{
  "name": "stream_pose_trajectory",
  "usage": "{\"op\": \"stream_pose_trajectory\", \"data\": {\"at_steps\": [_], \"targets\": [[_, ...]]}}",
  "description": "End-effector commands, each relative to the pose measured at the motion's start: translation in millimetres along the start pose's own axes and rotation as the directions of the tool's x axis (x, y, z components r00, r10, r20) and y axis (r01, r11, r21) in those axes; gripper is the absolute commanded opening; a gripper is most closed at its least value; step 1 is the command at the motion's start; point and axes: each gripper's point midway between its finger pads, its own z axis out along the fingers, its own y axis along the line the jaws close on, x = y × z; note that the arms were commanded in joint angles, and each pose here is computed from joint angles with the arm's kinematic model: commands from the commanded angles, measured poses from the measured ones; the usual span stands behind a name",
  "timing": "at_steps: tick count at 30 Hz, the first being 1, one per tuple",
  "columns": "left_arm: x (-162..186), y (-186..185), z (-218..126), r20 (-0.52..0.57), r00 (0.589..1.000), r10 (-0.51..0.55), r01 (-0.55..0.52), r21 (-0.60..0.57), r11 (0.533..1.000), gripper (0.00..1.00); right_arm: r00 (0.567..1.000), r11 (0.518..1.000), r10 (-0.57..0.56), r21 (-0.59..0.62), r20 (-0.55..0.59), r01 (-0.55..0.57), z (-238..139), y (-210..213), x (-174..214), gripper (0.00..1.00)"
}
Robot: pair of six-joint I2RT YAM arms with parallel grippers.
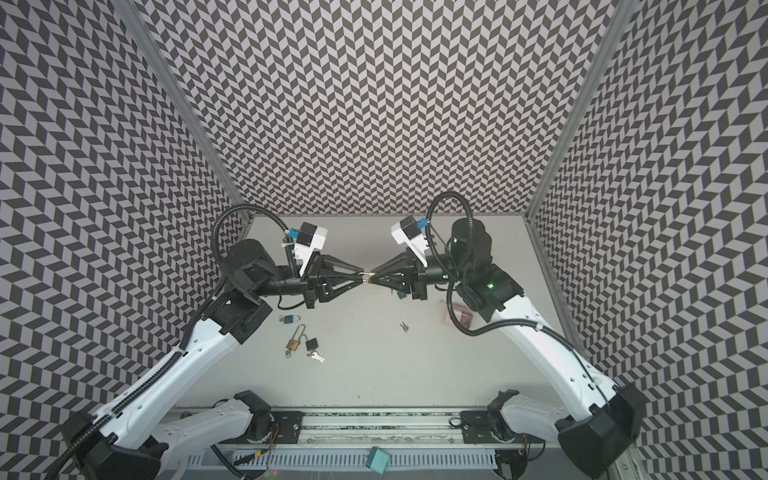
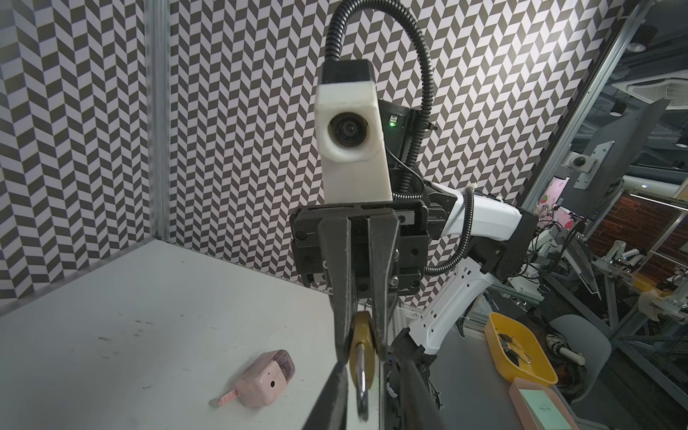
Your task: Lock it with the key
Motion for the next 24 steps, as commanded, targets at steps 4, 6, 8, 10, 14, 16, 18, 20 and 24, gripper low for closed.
{"op": "stream_pose_trajectory", "data": {"at_steps": [4, 6, 8, 10, 14, 16, 18, 20, 24], "targets": [[-12, -10, 1, 0.007, 0.999, 0.041, -0.041, 0.019, 0.999, 0.13, 0.997, 0.997, -0.072, -0.023, 0.030, 0.072, -4, 14, -12, 0.00], [-12, -10, 1, 0.006, 0.999, 0.047, -0.047, 0.011, 0.999, 0.07, 0.997, 0.997, -0.069, -0.025, 0.029, 0.069, -4, 14, -12, 0.00], [-13, -7, 0, 0.012, 0.998, 0.054, -0.054, -0.008, 0.999, 0.02, 0.998, 0.998, -0.063, -0.029, 0.030, 0.063, -4, 16, -12, 0.00], [-13, -6, 0, 0.016, 0.998, 0.059, -0.058, -0.019, 0.998, 0.00, 0.998, 0.997, -0.062, -0.035, 0.033, 0.063, -5, 18, -13, 0.00], [-11, -9, 1, 0.011, 0.998, 0.064, -0.063, -0.012, 0.998, 0.00, 0.997, 0.997, -0.065, -0.046, 0.044, 0.067, -6, 22, -16, 0.00], [-10, -10, 2, 0.011, 0.998, 0.070, -0.070, -0.008, 0.998, 0.00, 0.997, 0.997, -0.059, -0.047, 0.047, 0.061, -5, 22, -16, 0.00], [-8, -12, 3, 0.009, 0.997, 0.071, -0.071, 0.001, 0.997, 0.00, 0.997, 0.998, -0.051, -0.046, 0.051, 0.053, -5, 22, -16, 0.00], [-6, -14, 7, 0.011, 0.997, 0.073, -0.073, 0.008, 0.997, 0.00, 0.997, 0.998, -0.037, -0.057, 0.060, 0.041, -5, 23, -17, 0.00], [2, -18, 17, 0.002, 0.997, 0.079, -0.079, 0.024, 0.997, 0.00, 0.998, 0.994, -0.031, -0.101, 0.062, 0.037, 6, 29, -17, 0.00]]}}
